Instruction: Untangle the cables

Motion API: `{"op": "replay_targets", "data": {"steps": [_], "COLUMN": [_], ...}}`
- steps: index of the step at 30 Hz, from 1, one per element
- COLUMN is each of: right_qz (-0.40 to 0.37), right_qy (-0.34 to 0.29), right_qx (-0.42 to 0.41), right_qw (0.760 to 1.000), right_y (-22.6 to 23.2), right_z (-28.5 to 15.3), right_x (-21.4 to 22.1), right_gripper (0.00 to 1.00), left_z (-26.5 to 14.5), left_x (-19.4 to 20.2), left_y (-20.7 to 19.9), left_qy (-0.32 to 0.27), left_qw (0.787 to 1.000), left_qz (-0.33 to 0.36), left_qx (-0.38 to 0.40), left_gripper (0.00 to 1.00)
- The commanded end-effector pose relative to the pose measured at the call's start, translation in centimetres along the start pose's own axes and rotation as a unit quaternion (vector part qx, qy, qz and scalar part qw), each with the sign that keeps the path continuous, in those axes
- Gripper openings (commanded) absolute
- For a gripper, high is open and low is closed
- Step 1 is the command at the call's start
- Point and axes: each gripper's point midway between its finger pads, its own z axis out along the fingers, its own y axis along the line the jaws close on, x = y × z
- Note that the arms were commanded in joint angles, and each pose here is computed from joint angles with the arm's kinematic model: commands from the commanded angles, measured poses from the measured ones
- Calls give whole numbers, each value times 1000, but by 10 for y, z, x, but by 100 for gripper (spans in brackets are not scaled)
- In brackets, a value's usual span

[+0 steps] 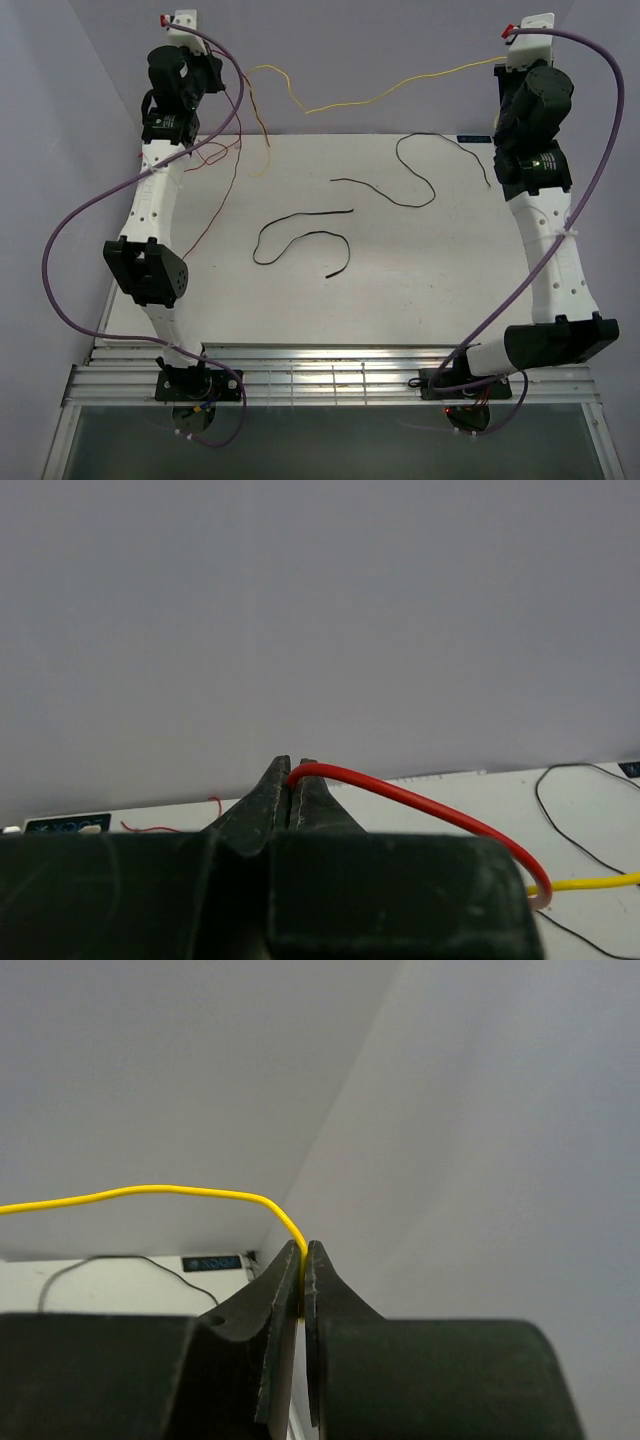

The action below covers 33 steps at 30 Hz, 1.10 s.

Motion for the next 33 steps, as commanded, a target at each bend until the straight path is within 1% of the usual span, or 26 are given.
{"op": "replay_targets", "data": {"steps": [1,2,3,5,6,8,10,11,13,14,16,18,21,24,28,33], "right_qz": [1,-1,-1,-1,0,-2,-1,-3,-4,-7,-19,-17,-24,-27,-31,-36], "right_qy": [23,36,53,63,72,88,100,110,122,132,143,144,149,145,138,125], "right_qx": [86,89,105,97,111,119,129,135,151,155,174,166,175,179,175,153], "right_qw": [996,995,993,993,991,989,987,985,981,979,974,975,973,973,974,980], "right_y": [-53,-56,-74,-77,-88,-95,-105,-109,-120,-122,-129,-124,-127,-130,-119,-88], "right_z": [18,27,30,39,41,45,48,50,51,53,52,55,57,60,73,100], "right_x": [23,35,49,64,73,90,104,113,124,133,141,145,146,143,133,117], "right_gripper": [8,8,8,8,8,8,8,8,8,8,8,8,8,8,8,8], "left_z": [-21,-25,-28,-42,-45,-58,-66,-73,-78,-83,-79,-76,-72,-72,-68,-55], "left_x": [-48,-52,-54,-62,-65,-71,-74,-74,-71,-69,-56,-49,-38,-43,-47,-29], "left_y": [29,49,54,97,104,134,151,171,182,195,191,183,187,188,185,193], "left_qy": [-41,-44,-45,-51,-52,-56,-58,-60,-52,-50,-32,-23,-15,-16,-23,-20], "left_qw": [998,997,997,994,993,990,987,985,985,984,987,990,989,990,989,987], "left_qz": [-10,-18,-22,-30,-35,-35,-45,-50,-70,-74,-81,-86,-96,-88,-99,-116], "left_qx": [-38,-57,-58,-94,-97,-127,-140,-154,-148,-156,-135,-109,-111,-113,-104,-107], "left_gripper": [0,0,0,0,0,0,0,0,0,0,0,0,0,0,0,0]}}
